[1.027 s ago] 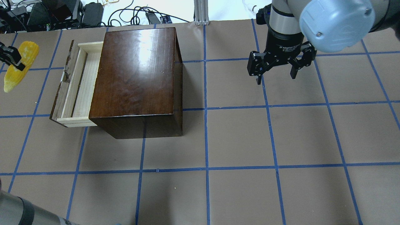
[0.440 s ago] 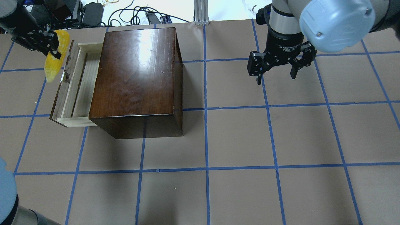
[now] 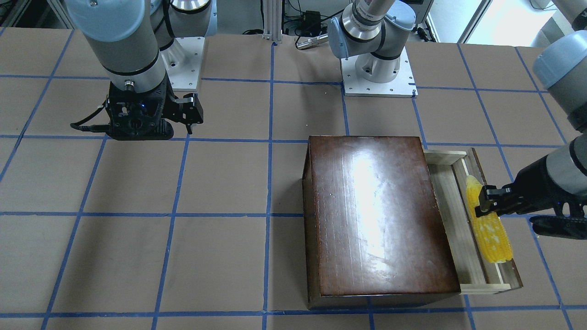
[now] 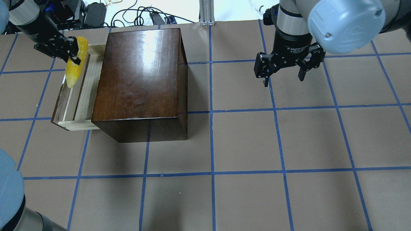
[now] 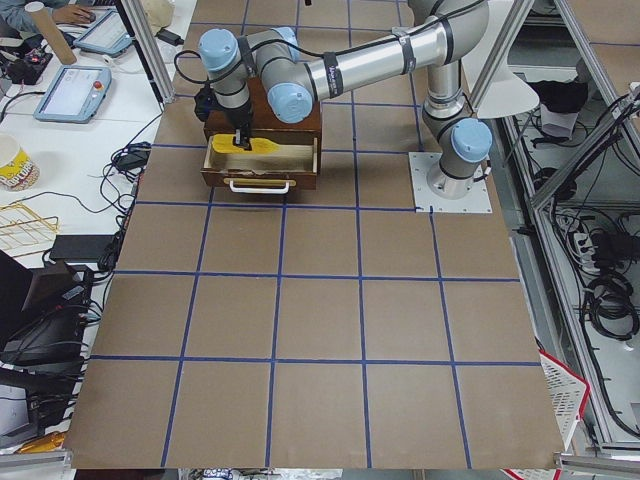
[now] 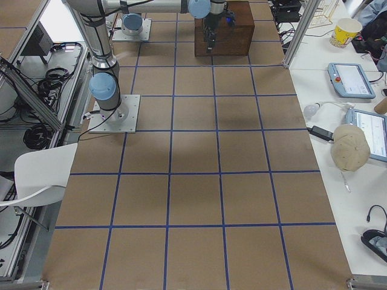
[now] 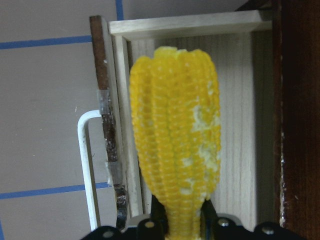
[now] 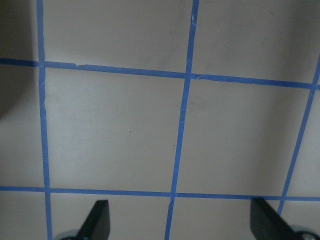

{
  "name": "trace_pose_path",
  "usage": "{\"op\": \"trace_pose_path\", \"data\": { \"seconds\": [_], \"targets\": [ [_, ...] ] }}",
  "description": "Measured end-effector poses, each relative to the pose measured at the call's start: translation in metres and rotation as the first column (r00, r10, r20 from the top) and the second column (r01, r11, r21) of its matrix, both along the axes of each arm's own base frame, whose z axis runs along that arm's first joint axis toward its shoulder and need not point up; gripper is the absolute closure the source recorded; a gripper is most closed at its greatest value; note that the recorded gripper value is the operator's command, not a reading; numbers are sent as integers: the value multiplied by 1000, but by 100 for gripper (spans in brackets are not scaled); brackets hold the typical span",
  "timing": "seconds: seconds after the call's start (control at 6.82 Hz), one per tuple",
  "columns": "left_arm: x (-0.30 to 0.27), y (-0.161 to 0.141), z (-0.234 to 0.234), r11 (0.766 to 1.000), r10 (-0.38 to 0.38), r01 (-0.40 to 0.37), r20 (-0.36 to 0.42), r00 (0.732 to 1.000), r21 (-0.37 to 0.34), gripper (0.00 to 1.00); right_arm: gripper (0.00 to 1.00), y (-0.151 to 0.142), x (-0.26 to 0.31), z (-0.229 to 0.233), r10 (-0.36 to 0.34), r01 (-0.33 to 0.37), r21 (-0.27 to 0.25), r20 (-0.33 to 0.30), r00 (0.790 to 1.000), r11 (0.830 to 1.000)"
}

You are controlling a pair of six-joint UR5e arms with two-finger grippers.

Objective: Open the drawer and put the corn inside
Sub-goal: 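Carry the corn with the left gripper over the open drawer, then lower the corn into the drawer and open the left gripper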

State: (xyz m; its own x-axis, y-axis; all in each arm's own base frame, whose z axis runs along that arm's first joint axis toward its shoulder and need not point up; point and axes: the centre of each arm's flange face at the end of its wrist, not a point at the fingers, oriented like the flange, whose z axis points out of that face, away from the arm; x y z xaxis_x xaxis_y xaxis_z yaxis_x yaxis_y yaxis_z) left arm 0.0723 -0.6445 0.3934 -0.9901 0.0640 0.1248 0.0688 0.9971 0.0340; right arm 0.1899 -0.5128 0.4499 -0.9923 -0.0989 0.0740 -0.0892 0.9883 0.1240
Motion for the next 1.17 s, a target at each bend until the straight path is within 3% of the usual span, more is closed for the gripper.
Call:
{"op": "trace_pose_path", "data": {
  "seconds": [0.59, 0.73, 0.88, 1.03, 1.17],
  "targets": [
    [-3, 0, -45, 998, -6, 10, -56, 998, 59, 100, 0, 0, 0, 0, 0, 0, 0, 0, 1000, 1000],
    [-3, -2, -53, 998, -5, 9, -64, 998, 70, 89, 0, 0, 0, 0, 1, -1, 0, 0, 1000, 1000],
    [-3, -5, -59, 997, -2, 8, -75, 997, 77, 53, 0, 0, 0, 0, 0, 0, 0, 0, 1000, 1000],
    [-3, -6, -64, 997, 0, 7, -84, 996, 83, 32, 0, 0, 0, 0, 0, 0, 0, -1, 1000, 1000],
    [-3, -7, -69, 996, 1, 7, -90, 996, 89, 20, 0, 0, 0, 0, 0, 0, 0, -1, 1000, 1000]
  ]
}}
